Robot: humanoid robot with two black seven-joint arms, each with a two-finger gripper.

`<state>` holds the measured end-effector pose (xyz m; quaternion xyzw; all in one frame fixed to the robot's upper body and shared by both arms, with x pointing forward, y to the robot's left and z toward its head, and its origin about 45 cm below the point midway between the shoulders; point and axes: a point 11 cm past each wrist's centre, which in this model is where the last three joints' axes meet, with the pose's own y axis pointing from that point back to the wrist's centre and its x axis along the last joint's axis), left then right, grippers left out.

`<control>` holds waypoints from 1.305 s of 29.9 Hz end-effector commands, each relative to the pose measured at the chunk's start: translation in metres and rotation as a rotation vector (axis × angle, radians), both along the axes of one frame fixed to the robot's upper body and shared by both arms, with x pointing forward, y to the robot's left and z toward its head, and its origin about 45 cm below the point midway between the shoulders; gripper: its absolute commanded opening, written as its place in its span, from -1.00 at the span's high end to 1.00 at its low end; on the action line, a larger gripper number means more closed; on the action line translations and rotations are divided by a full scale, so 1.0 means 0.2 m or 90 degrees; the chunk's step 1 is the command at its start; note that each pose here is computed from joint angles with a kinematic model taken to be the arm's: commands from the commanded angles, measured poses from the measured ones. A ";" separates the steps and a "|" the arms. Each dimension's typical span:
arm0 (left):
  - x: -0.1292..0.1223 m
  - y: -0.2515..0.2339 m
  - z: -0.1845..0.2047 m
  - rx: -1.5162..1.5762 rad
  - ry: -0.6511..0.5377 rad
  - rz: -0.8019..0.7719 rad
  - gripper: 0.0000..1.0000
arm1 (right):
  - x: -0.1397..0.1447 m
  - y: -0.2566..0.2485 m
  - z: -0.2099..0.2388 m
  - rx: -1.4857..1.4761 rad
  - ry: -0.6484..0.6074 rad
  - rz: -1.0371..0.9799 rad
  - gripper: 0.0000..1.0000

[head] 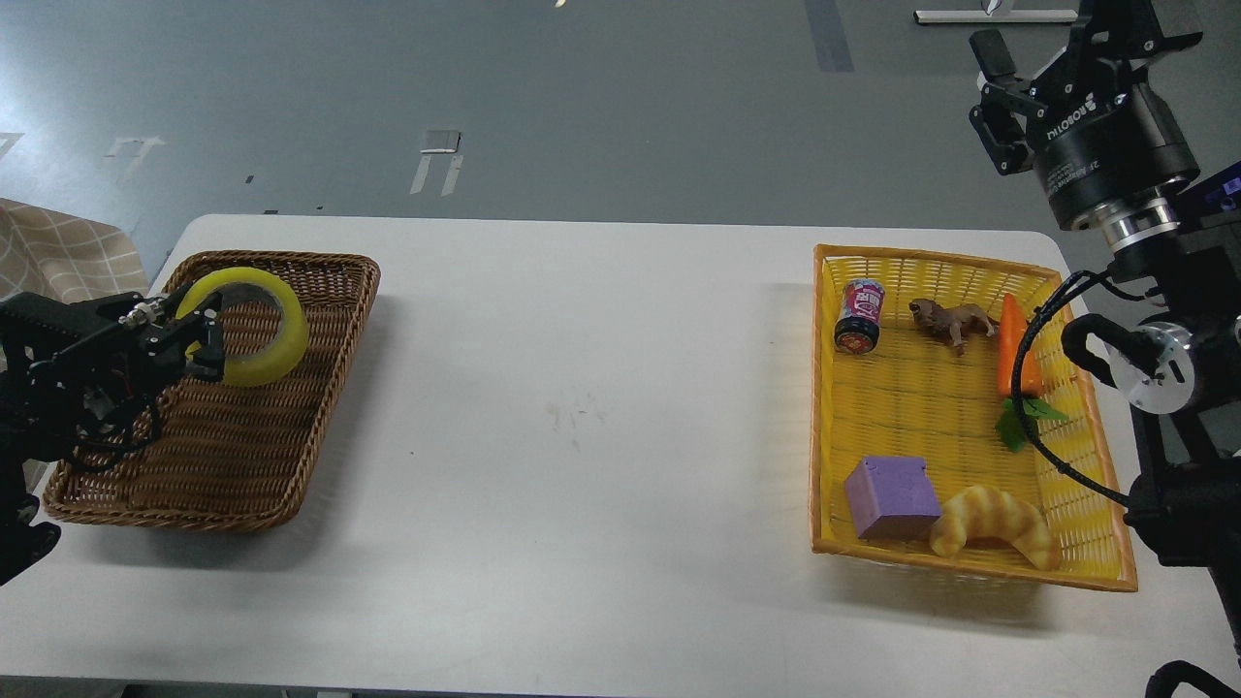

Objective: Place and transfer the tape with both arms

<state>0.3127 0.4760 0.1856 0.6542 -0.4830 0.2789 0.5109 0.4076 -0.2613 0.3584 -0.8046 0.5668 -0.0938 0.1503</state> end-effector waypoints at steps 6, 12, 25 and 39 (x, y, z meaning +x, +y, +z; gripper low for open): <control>-0.08 0.03 -0.08 -0.045 0.040 -0.010 0.08 | -0.01 -0.02 -0.04 -0.012 0.010 -0.005 -0.97; -0.10 0.12 -0.09 -0.046 0.040 -0.017 -0.64 | -0.01 -0.02 -0.04 -0.024 0.008 -0.009 -0.98; 0.05 0.02 0.02 -0.359 -0.133 0.116 -0.95 | -0.02 -0.01 -0.05 -0.019 0.011 -0.008 -0.98; 0.32 -0.70 0.73 -1.057 -0.348 0.002 -0.96 | -0.09 0.03 -0.04 0.004 -0.004 0.010 -1.00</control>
